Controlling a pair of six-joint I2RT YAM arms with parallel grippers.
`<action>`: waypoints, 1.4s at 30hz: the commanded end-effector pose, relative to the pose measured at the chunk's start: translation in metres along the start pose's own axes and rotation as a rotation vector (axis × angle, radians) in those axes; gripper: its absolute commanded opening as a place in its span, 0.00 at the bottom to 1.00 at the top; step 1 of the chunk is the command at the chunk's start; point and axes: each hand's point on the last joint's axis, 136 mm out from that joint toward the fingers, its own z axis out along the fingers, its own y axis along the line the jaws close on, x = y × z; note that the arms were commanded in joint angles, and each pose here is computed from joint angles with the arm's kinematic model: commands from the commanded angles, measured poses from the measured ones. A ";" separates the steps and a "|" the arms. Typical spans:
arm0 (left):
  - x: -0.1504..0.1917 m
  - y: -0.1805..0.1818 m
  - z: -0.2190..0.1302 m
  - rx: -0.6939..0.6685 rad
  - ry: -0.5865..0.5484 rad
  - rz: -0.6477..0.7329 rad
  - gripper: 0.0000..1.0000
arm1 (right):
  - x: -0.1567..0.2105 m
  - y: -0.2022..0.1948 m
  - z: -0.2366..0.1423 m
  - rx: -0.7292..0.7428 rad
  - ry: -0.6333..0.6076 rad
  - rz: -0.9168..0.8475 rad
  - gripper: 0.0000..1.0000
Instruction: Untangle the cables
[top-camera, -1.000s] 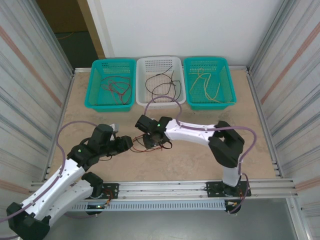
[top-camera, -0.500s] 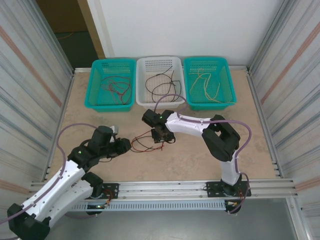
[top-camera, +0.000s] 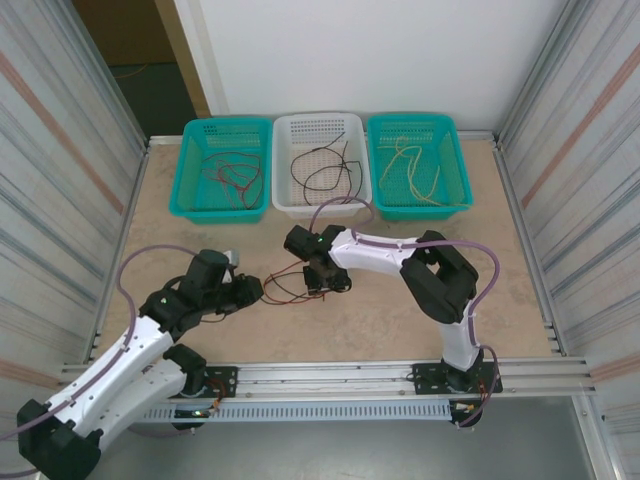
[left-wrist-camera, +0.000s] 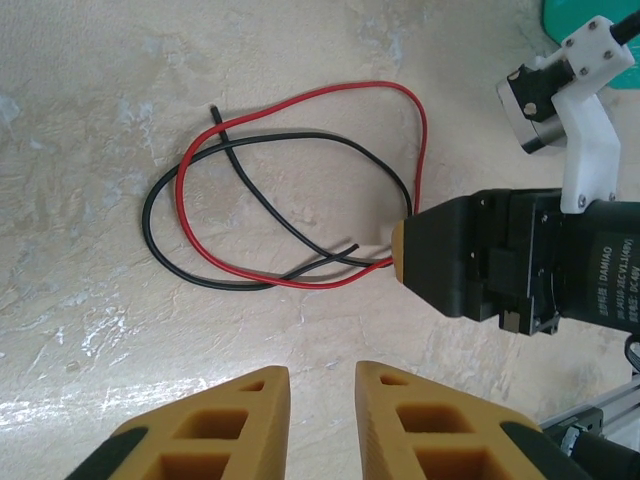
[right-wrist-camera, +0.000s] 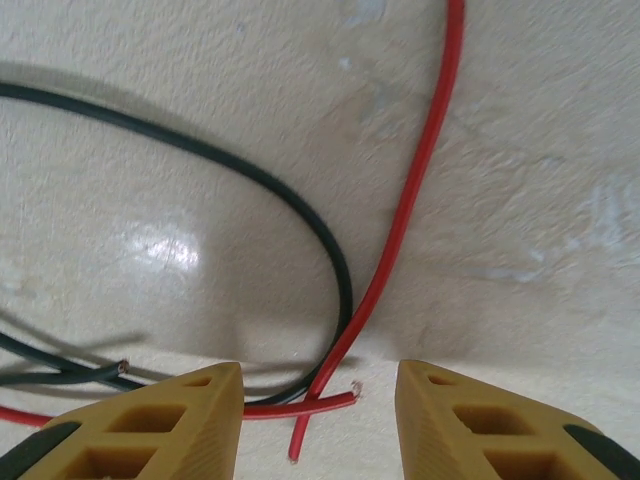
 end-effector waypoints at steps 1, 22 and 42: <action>-0.007 -0.010 -0.001 0.035 -0.011 0.014 0.24 | 0.009 -0.003 0.005 -0.004 0.053 0.021 0.38; -0.011 -0.018 -0.004 0.042 -0.015 0.036 0.23 | 0.013 -0.007 0.003 -0.027 0.064 0.029 0.44; -0.016 -0.031 -0.007 0.097 -0.027 0.085 0.39 | -0.012 -0.008 -0.087 -0.011 -0.306 -0.077 0.00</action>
